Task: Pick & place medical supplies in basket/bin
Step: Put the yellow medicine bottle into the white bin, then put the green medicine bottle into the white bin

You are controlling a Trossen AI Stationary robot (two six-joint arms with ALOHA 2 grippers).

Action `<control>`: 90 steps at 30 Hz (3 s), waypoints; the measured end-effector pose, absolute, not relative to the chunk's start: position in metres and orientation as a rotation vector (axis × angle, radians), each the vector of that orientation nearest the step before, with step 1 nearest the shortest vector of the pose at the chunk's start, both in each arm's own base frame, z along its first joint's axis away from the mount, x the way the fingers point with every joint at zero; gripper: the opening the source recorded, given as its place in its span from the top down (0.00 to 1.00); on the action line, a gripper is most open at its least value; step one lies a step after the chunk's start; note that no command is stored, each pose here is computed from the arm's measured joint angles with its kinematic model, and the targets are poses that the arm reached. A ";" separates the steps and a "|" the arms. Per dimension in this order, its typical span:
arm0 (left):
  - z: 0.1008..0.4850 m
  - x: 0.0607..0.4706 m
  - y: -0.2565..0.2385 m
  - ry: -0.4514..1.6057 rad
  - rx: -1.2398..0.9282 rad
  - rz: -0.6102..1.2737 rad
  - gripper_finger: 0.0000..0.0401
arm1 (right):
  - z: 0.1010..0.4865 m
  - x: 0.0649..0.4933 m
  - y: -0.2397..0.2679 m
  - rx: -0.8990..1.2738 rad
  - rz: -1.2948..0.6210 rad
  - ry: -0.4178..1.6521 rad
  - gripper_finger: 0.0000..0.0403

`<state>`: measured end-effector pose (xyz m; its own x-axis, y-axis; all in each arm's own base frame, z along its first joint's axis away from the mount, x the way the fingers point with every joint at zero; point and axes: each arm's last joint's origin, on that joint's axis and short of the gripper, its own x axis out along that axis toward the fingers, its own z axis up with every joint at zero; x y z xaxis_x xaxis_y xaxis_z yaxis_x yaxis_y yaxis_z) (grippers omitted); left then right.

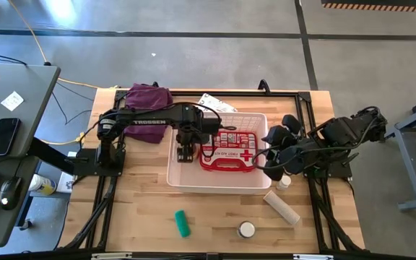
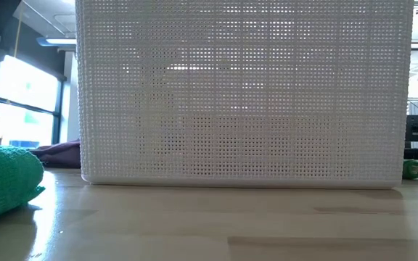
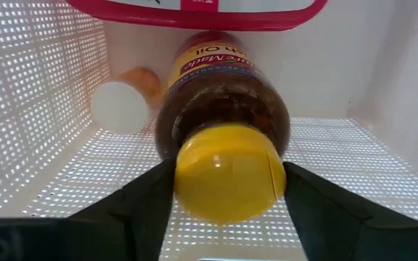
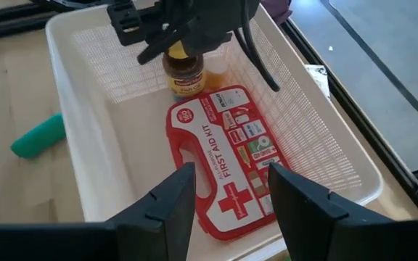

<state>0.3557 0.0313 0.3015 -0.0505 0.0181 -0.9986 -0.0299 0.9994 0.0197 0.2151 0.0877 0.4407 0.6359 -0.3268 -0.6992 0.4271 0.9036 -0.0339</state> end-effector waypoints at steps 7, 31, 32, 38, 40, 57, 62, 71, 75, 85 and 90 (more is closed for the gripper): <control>0.302 0.356 0.032 1.622 0.010 0.036 0.09 | 0.440 0.214 0.086 0.111 -0.446 0.775 0.59; 0.301 0.367 0.032 1.512 0.034 0.024 0.26 | 0.442 0.217 0.072 0.055 -0.564 0.733 0.59; 0.297 0.371 0.033 1.504 0.039 0.030 0.26 | 0.441 0.217 0.071 0.063 -0.564 0.738 0.59; 0.278 0.380 0.036 1.553 0.028 0.053 0.30 | 0.442 0.221 0.069 0.123 -0.519 0.756 0.59; 0.272 0.382 0.037 1.586 0.030 0.056 0.30 | 0.442 0.221 0.070 0.140 -0.503 0.757 0.59; 0.269 0.382 0.039 1.616 0.085 0.120 0.39 | 0.442 0.217 0.085 0.232 -0.458 0.748 0.59; 0.282 0.383 0.039 1.584 0.041 0.171 0.39 | 0.442 0.215 0.089 0.247 -0.450 0.746 0.59; 0.313 0.381 0.039 1.531 -0.009 0.224 0.39 | 0.443 0.213 0.103 0.398 -0.388 0.732 0.59; 0.333 0.380 0.038 1.447 -0.093 0.266 0.39 | 0.446 0.213 0.112 0.433 -0.354 0.687 0.59; 0.393 0.376 0.012 1.182 -0.164 0.228 0.39 | 0.451 0.204 0.139 0.525 -0.254 0.634 0.59; 0.412 0.366 -0.001 1.061 -0.198 0.260 0.39 | 0.450 0.199 0.150 0.534 -0.254 0.615 0.59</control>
